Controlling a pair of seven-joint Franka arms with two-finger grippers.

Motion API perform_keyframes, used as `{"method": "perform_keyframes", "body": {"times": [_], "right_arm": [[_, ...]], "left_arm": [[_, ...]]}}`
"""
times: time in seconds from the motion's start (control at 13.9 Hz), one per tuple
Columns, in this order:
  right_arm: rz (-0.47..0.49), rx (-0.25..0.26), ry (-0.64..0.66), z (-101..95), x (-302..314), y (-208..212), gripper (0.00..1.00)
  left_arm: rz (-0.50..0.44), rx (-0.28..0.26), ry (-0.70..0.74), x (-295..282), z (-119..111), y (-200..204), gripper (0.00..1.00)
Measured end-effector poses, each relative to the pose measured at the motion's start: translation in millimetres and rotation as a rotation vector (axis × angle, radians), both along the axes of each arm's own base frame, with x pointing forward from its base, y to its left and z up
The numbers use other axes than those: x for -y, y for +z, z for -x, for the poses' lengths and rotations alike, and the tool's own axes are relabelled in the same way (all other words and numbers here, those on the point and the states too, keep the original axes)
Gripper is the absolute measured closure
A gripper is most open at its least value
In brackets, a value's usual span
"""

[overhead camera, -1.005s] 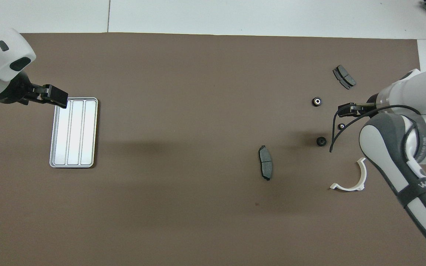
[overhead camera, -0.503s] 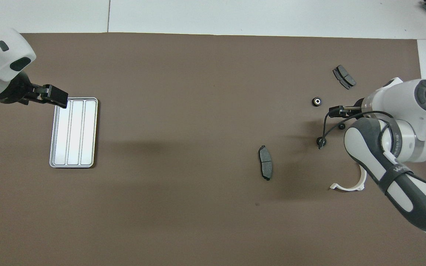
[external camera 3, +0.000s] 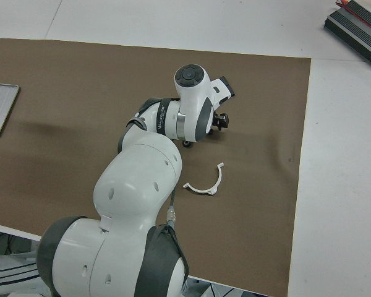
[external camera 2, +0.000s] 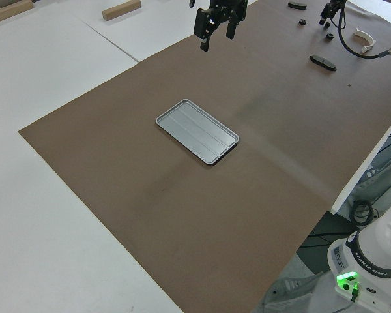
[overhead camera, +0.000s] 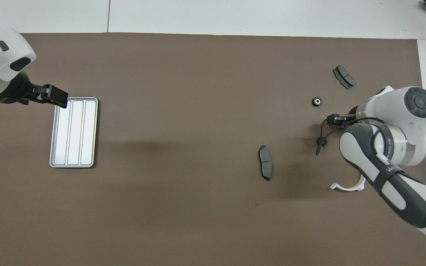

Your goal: Pick bearing gear from pile to tray

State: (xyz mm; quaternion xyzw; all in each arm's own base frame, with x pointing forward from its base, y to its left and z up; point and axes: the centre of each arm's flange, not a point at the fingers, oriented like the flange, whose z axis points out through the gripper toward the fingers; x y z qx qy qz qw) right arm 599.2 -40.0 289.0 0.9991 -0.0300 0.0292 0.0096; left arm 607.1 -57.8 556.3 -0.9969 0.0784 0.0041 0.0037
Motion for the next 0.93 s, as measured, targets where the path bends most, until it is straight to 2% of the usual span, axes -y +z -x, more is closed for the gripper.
{"method": "perform_keyframes", "body": {"times": [0.14,0.22,0.36,0.43,0.57,0.65,0.93], "right_arm": [[0.0,-0.008,0.005,2.5,-0.2,-3.1,0.31],[0.0,-0.012,0.013,4.0,0.2,-4.7,0.32],[0.0,-0.016,0.011,6.5,3.2,-1.5,0.54],[0.0,-0.021,0.009,8.2,5.5,-1.6,0.54],[0.001,-0.018,0.011,8.6,6.8,0.9,0.71],[0.002,-0.014,0.014,8.3,6.4,3.1,0.77],[0.005,0.031,0.042,0.0,-8.4,29.5,0.77]], "left_arm": [[0.0,0.0,0.0,0.0,0.0,-0.1,0.0],[0.0,0.0,0.0,0.0,0.0,-0.2,0.0],[0.0,0.0,0.0,0.0,0.0,-0.2,0.0],[0.0,0.0,0.0,0.0,0.0,-0.2,0.0],[0.0,0.0,0.0,0.0,0.0,-0.3,0.0],[0.0,-0.001,0.0,0.0,0.0,-0.4,0.0],[0.0,-0.001,0.0,0.0,0.1,-0.6,0.0]]}}
